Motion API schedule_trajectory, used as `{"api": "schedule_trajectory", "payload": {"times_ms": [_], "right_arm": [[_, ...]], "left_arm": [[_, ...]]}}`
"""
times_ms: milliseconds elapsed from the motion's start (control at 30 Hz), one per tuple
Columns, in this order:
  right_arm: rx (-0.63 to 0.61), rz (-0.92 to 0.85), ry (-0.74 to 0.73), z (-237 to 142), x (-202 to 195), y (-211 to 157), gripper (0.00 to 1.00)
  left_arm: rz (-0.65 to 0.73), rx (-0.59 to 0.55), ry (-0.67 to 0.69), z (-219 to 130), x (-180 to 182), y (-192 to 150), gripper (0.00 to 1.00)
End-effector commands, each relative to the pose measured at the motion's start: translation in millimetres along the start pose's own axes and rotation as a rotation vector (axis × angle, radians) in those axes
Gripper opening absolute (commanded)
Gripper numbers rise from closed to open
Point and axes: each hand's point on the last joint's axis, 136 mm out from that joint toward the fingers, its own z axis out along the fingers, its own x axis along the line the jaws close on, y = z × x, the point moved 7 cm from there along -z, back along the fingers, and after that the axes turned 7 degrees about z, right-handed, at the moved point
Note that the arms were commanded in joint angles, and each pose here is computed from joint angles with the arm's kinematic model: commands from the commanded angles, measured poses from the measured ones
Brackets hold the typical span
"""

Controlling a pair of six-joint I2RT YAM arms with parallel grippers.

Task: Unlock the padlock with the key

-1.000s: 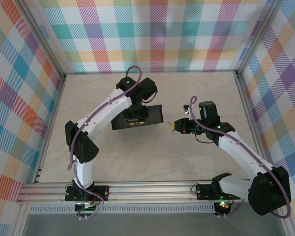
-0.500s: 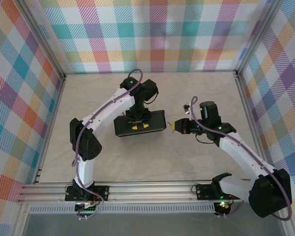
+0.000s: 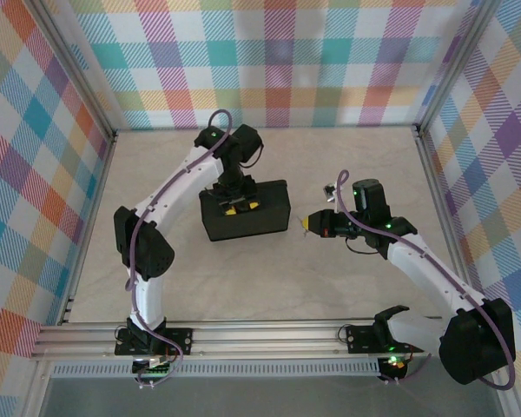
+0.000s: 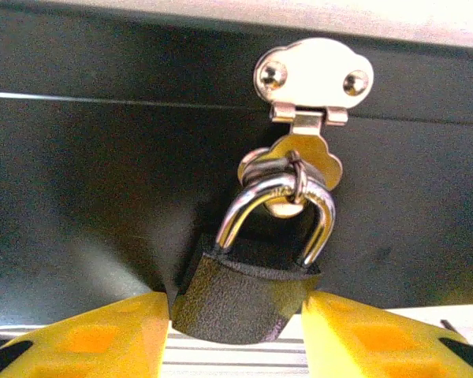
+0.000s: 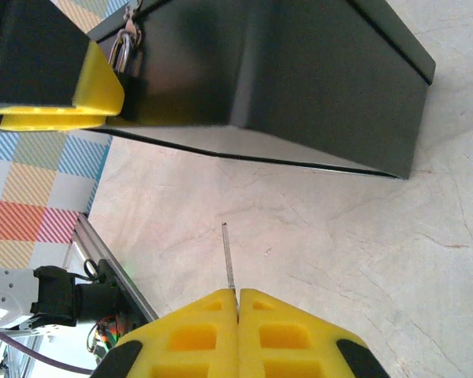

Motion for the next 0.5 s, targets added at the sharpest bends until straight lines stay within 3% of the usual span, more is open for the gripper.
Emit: {"api": "schedule_trajectory", "payload": {"times_ms": [0,200,467], "right_arm": [[0.000,0.005,0.021,-6,8,1,0.00],[0.011,0.006,0.015,-4,12,2,0.00],[0.022,0.003,-0.002,-2,18,-1,0.00]], "left_arm": [[0.038,-0.006,-0.093,-8,-6,-2,0.49],[0.081,-0.046,-0.237,-26,-18,2,0.52],[0.107,-0.142,-0.262,-54,0,12,0.55]]}}
